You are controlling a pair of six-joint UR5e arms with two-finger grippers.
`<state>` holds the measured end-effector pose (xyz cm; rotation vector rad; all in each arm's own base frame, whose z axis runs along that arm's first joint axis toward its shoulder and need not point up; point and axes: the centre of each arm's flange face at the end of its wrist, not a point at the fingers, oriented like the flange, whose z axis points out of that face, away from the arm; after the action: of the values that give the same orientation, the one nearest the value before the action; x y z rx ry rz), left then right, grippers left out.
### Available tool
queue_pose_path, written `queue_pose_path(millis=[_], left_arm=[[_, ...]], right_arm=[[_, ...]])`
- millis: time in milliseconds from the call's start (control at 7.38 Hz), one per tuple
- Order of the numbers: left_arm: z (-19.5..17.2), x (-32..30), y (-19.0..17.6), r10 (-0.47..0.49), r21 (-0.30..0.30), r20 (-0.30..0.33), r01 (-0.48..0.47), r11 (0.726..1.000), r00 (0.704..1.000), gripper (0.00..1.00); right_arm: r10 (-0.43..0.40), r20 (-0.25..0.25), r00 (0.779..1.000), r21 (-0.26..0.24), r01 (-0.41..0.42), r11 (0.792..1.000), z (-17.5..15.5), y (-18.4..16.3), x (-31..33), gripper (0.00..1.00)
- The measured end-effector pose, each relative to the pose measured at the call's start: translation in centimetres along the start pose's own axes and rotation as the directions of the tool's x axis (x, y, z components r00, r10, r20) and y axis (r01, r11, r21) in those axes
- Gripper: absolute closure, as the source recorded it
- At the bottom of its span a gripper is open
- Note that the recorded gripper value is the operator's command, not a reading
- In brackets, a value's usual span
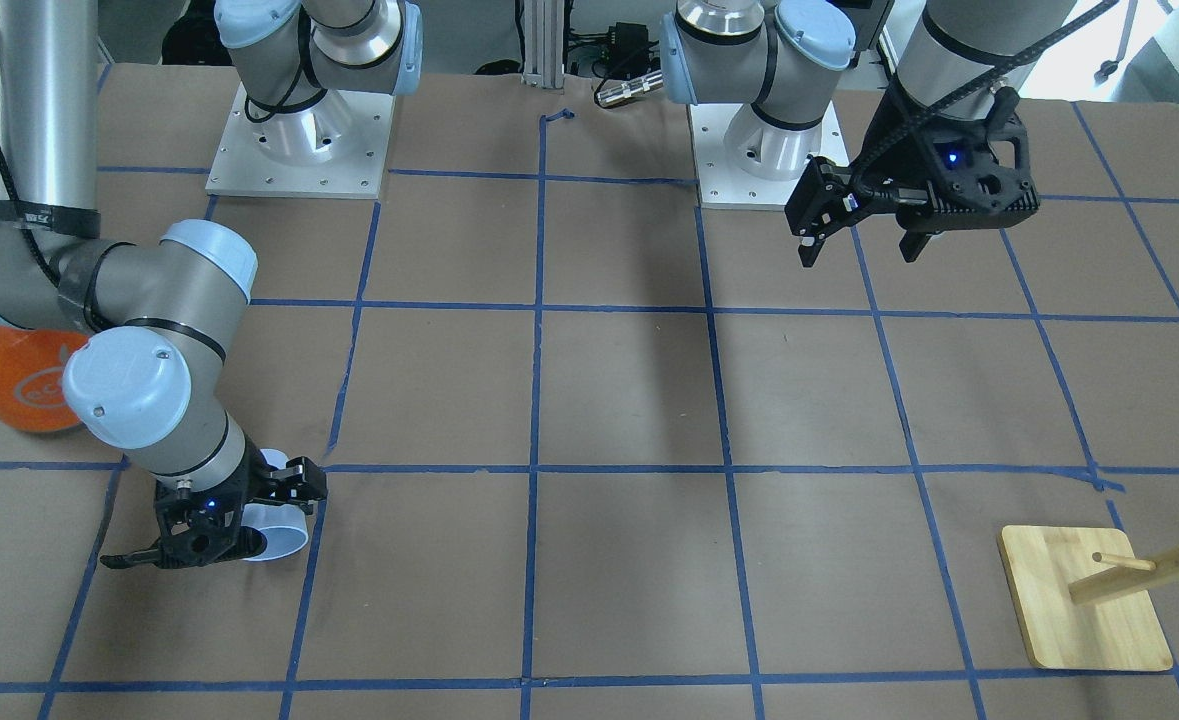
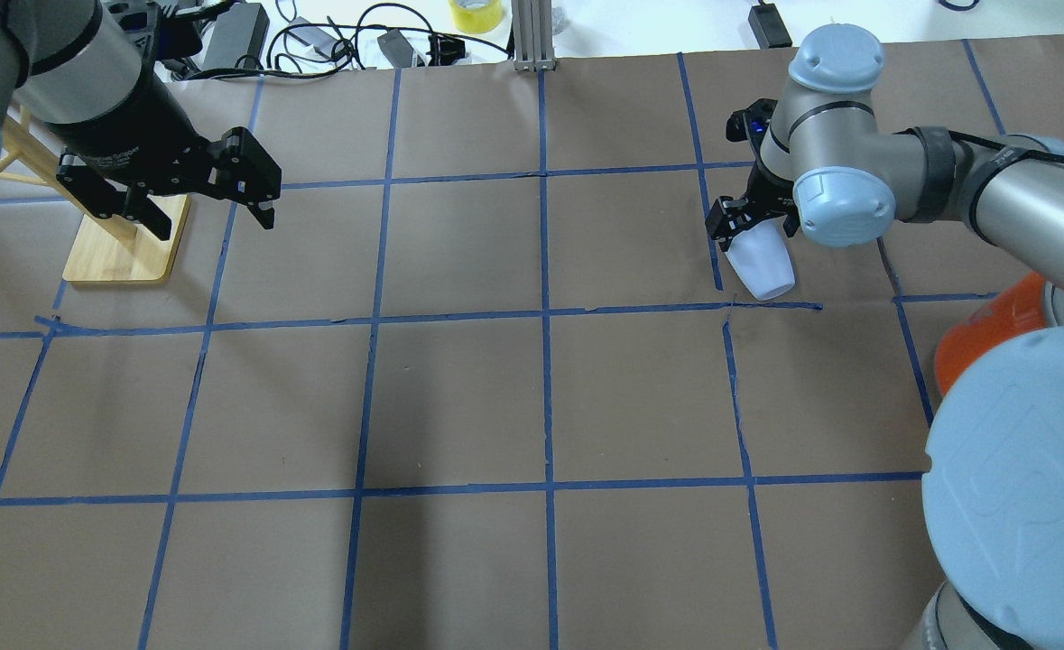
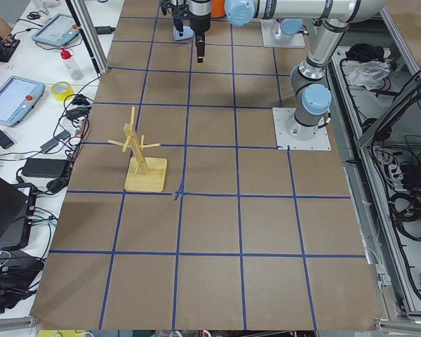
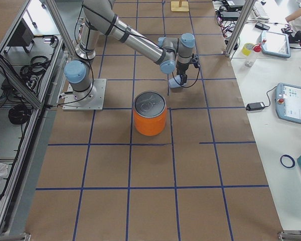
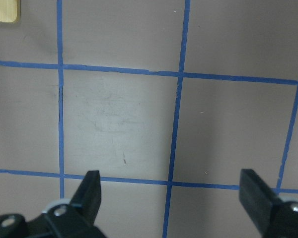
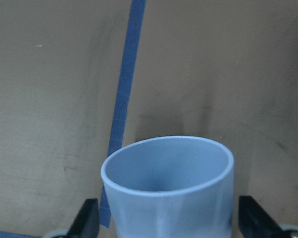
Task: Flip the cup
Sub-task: 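Close the right gripper on the cup base and lift it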
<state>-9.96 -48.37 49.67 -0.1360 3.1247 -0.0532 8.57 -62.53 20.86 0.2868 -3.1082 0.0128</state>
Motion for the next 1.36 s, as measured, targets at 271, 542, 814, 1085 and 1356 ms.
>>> queue_pose_path(millis=[271, 542, 814, 1085, 1356], left_arm=[[0.0, 0.0, 0.0, 0.0, 0.0, 0.0, 0.0, 1.0, 1.0, 0.0], [0.0, -0.1, 0.0, -0.001, 0.0, 0.0, 0.001, 1.0, 1.0, 0.0], [0.0, -0.1, 0.0, -0.002, 0.0, 0.0, 0.002, 1.0, 1.0, 0.0], [0.0, -0.1, 0.0, -0.001, 0.0, 0.0, 0.001, 1.0, 1.0, 0.0], [0.0, -0.1, 0.0, -0.002, 0.0, 0.0, 0.002, 1.0, 1.0, 0.0]], right_arm=[[-0.001, -0.002, 1.0, 0.0, 0.001, 1.0, 0.8, -0.1, 0.0, 0.0], [-0.012, -0.005, 1.0, -0.005, 0.012, 1.0, 1.5, -0.1, 0.0, 0.0], [-0.018, -0.005, 1.0, 0.002, 0.018, 1.0, 1.6, -0.2, 0.0, 0.01], [-0.033, -0.004, 0.999, 0.003, 0.033, 0.999, 1.8, -0.1, 0.0, 0.52], [-0.044, -0.012, 0.999, 0.006, 0.044, 0.999, 1.6, 0.0, -0.1, 0.81]])
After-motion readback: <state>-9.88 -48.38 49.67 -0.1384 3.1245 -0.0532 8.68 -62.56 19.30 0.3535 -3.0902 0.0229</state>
